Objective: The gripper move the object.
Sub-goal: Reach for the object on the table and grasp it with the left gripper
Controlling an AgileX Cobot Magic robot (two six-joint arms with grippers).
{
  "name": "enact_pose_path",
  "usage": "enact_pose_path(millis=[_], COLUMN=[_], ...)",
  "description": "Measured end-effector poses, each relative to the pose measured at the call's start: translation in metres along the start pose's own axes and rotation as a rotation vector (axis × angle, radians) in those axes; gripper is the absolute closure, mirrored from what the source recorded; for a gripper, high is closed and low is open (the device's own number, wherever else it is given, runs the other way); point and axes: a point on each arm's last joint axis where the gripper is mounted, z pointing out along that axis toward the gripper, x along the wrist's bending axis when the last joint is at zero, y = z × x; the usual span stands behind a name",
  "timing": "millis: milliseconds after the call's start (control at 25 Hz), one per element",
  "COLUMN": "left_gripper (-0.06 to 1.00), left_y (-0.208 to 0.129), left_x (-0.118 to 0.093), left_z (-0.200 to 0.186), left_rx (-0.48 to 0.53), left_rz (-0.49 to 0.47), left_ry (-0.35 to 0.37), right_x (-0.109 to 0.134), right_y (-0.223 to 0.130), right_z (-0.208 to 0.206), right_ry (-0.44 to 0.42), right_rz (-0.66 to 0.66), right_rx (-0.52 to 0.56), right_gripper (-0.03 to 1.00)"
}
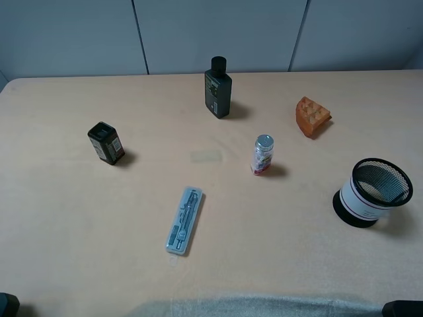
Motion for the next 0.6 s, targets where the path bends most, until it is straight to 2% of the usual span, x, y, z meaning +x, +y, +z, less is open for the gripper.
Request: enact_pose_path(millis=[600], left_gripper=[0.05], left_y=[0.0000], left_x=[0.0000], left_z=[0.0000], left_rx=[0.000], left_rz=[0.000], left_ry=[0.000], right_x=[0.0000], right_y=[0.0000], right_z=[0.0000], right_ry=[0.000], right_rz=[0.000], right_rx=[0.000], right_gripper=[0.28])
